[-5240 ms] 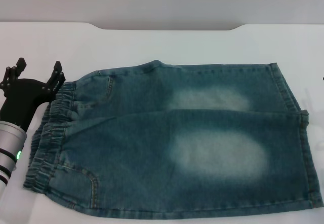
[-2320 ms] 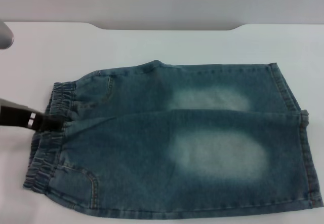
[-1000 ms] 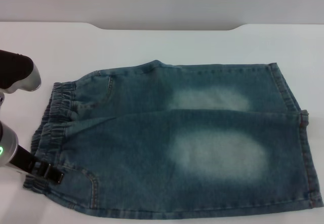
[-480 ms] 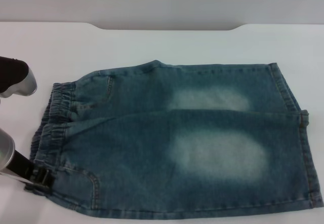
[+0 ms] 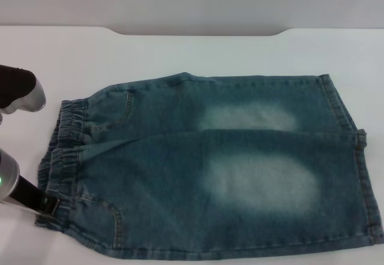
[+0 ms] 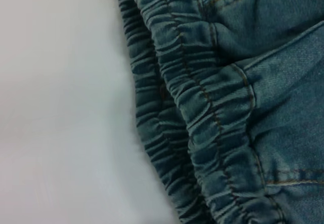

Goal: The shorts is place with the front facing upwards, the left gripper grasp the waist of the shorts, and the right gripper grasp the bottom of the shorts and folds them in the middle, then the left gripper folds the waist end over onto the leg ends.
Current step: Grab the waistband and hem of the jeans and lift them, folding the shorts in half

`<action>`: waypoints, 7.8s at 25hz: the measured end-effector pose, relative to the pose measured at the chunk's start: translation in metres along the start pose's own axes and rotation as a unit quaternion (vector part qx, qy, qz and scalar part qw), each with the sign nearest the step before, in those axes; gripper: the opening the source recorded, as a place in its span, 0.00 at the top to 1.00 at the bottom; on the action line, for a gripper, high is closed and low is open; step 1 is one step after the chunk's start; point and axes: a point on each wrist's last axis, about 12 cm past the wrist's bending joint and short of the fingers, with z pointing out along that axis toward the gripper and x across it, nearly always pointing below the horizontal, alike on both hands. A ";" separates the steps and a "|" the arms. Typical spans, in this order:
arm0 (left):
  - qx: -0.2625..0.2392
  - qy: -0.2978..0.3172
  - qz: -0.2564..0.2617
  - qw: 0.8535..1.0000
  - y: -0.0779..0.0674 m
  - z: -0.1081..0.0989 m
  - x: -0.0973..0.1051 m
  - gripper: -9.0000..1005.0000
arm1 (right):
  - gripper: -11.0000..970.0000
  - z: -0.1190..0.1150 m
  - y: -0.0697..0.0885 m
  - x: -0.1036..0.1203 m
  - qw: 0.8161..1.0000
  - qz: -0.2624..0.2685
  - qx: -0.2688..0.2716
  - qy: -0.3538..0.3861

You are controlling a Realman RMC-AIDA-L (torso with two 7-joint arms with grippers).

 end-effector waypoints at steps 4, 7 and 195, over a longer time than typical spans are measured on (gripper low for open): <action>-0.001 -0.007 0.005 1.000 -0.001 -0.005 -0.002 0.87 | 0.31 0.001 -0.001 0.002 1.000 0.003 -0.001 0.004; -0.002 -0.011 0.008 1.000 -0.002 -0.008 -0.003 0.90 | 0.31 0.003 -0.001 0.006 1.000 0.007 -0.005 0.017; -0.021 -0.073 0.048 0.996 0.014 -0.019 -0.047 0.92 | 0.91 0.058 0.037 0.039 0.971 -0.006 -0.105 0.217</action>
